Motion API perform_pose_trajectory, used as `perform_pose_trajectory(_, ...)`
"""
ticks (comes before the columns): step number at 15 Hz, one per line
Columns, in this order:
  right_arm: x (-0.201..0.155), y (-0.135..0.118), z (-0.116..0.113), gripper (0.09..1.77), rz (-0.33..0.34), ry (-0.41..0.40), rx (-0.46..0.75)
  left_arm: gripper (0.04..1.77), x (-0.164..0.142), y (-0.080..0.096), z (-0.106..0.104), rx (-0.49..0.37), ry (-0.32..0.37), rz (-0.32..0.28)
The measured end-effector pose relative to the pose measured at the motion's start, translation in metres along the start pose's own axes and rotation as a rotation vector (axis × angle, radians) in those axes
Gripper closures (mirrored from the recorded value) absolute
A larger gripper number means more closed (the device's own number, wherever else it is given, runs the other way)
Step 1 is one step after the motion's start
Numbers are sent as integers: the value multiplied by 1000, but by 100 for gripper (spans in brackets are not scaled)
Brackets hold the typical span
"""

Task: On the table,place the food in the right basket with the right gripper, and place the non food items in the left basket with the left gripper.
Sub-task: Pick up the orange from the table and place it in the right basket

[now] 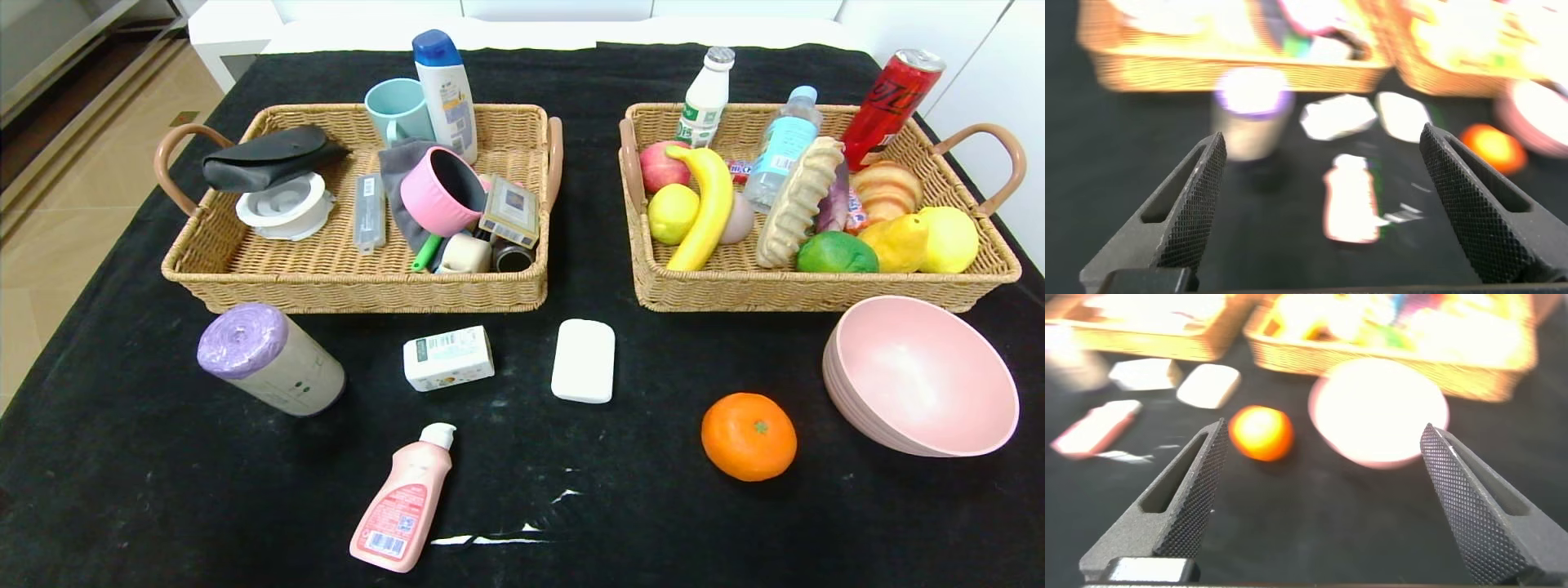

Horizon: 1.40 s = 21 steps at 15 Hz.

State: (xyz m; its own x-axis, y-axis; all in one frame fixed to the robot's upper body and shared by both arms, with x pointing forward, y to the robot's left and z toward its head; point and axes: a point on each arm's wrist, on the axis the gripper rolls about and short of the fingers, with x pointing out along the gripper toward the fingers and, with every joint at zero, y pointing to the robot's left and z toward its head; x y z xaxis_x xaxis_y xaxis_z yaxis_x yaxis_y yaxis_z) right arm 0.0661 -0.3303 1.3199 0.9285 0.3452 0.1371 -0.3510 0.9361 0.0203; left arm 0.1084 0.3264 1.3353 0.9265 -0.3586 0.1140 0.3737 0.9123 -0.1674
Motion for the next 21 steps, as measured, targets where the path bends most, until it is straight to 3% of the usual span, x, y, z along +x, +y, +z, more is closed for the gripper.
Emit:
perform_pose_trajectory(2, 11, -1, 10, 15, 66, 30, 9, 9, 7, -2, 1, 45, 81, -117)
perform_pose_trajectory(5, 28, -3, 14, 15, 223, 104, 47, 9, 17, -6, 4, 47, 162, -240)
perform_pose_trajectory(9, 52, -10, 13, 15, 302, 198, 102, 9, 38, -16, 8, 37, 236, -412)
perform_pose_trajectory(14, 87, -10, 15, 15, 443, 305, 151, 9, 71, -26, 6, 79, 294, -468)
perform_pose_trajectory(21, 126, 0, 14, 15, 486, 388, 154, 9, 104, -34, 0, 88, 349, -474)
